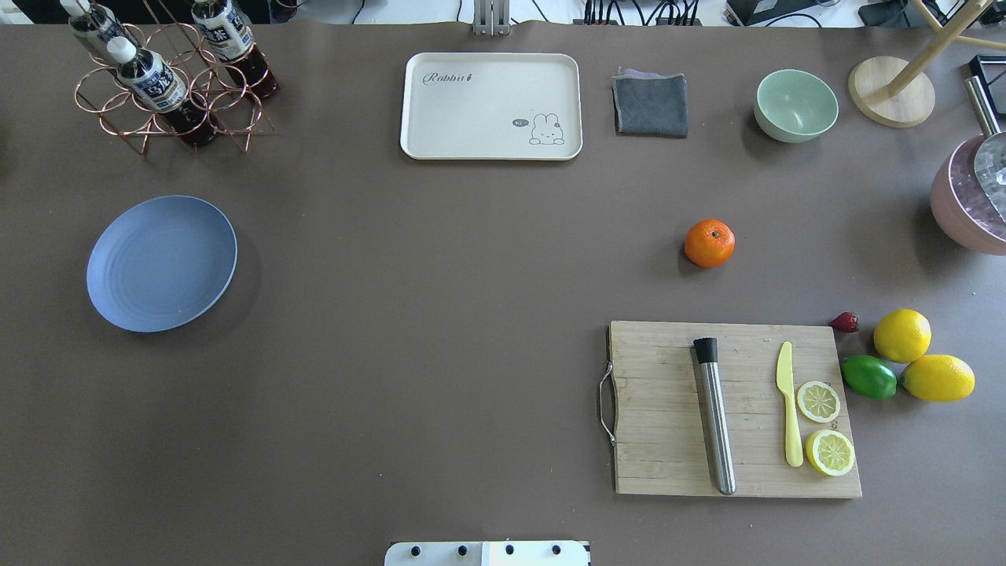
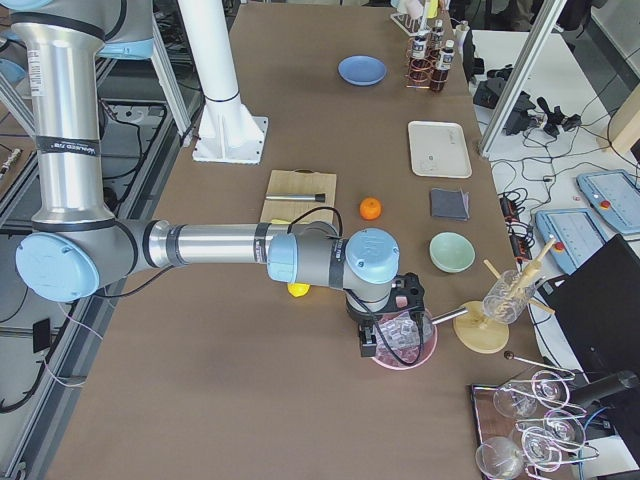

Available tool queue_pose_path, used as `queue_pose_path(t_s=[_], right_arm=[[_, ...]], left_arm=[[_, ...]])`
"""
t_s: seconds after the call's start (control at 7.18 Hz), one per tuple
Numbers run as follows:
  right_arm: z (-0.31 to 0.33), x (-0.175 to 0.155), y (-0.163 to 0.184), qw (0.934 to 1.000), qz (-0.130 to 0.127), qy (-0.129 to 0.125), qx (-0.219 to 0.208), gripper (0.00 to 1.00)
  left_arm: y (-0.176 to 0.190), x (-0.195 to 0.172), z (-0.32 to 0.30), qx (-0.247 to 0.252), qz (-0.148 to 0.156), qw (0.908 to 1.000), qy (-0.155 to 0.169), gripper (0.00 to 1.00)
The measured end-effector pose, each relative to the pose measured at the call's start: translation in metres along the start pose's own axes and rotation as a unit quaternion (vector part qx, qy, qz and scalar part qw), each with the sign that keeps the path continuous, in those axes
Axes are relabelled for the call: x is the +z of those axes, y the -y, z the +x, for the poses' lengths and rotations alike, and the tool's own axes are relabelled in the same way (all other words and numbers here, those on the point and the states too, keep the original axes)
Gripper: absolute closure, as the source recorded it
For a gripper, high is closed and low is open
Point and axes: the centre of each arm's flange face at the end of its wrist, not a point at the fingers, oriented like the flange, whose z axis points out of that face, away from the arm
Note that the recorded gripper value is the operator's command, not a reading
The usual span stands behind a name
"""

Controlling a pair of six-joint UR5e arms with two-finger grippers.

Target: Pick orange to plate

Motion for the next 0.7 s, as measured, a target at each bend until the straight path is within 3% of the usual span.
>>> queue_pose_path(t_s=[0.7], right_arm=[[-0.0003,-0.0003,0.0001,1.0,0.001,0.0,-0.001,0.0]], left_arm=[[0.0006,-0.002,0.0045,0.025,0.031,0.9992,-0.011,0.02]])
